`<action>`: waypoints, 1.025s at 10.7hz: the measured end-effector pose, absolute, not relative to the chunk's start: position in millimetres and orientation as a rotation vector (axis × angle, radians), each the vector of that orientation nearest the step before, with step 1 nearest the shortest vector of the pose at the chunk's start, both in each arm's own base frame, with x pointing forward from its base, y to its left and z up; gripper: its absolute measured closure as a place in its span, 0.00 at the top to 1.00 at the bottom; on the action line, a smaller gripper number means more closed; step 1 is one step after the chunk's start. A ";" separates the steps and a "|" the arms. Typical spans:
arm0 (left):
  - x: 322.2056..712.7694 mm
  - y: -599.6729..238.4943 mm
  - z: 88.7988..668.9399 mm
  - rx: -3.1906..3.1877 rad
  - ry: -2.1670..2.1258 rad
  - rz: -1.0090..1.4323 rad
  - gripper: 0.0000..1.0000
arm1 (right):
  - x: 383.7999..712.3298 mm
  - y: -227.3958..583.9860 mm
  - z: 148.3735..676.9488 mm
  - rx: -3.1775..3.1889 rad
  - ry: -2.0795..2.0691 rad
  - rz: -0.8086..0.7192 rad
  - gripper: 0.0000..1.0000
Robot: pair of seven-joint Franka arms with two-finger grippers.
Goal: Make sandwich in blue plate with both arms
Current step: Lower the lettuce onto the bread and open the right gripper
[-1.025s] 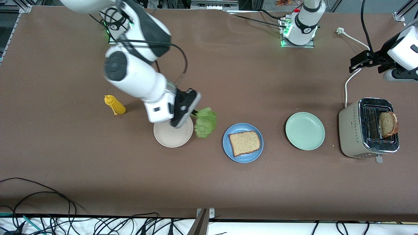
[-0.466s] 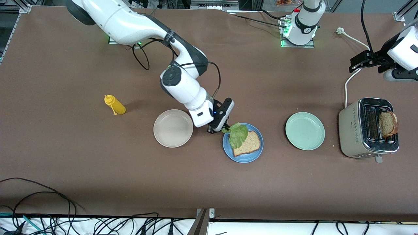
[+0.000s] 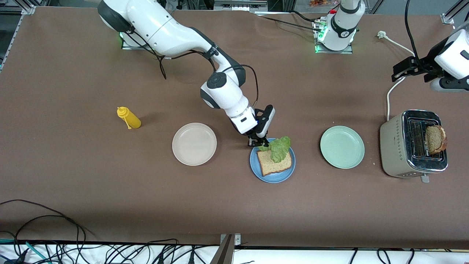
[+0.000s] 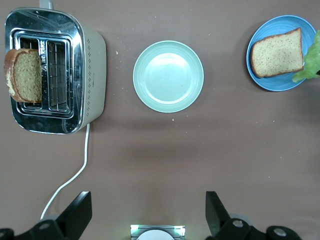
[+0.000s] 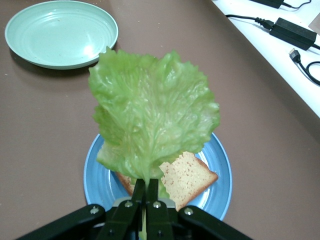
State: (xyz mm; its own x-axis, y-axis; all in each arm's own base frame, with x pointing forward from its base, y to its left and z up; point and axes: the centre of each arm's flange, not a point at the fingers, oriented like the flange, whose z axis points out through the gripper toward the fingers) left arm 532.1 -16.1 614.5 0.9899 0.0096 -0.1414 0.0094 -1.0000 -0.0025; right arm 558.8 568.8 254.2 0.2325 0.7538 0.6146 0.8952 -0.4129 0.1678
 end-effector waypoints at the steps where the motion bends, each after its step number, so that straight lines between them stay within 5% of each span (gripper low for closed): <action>1: 532.1 -16.0 614.5 -3.132 -0.015 0.223 1.00 | 559.1 568.1 244.3 -2.276 -1.558 -0.968 0.04; 11: 532.1 -15.4 614.5 -3.132 -0.017 0.223 1.00 | 568.9 562.9 207.2 -2.244 -1.587 -1.072 0.04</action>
State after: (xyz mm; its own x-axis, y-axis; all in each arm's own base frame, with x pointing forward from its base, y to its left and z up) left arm 532.1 -15.4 614.5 0.9899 0.0109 -0.1415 0.0107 -0.9999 -0.0024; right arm 568.9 562.9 207.2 0.1649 0.7414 0.6505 0.8800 -0.4084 0.2425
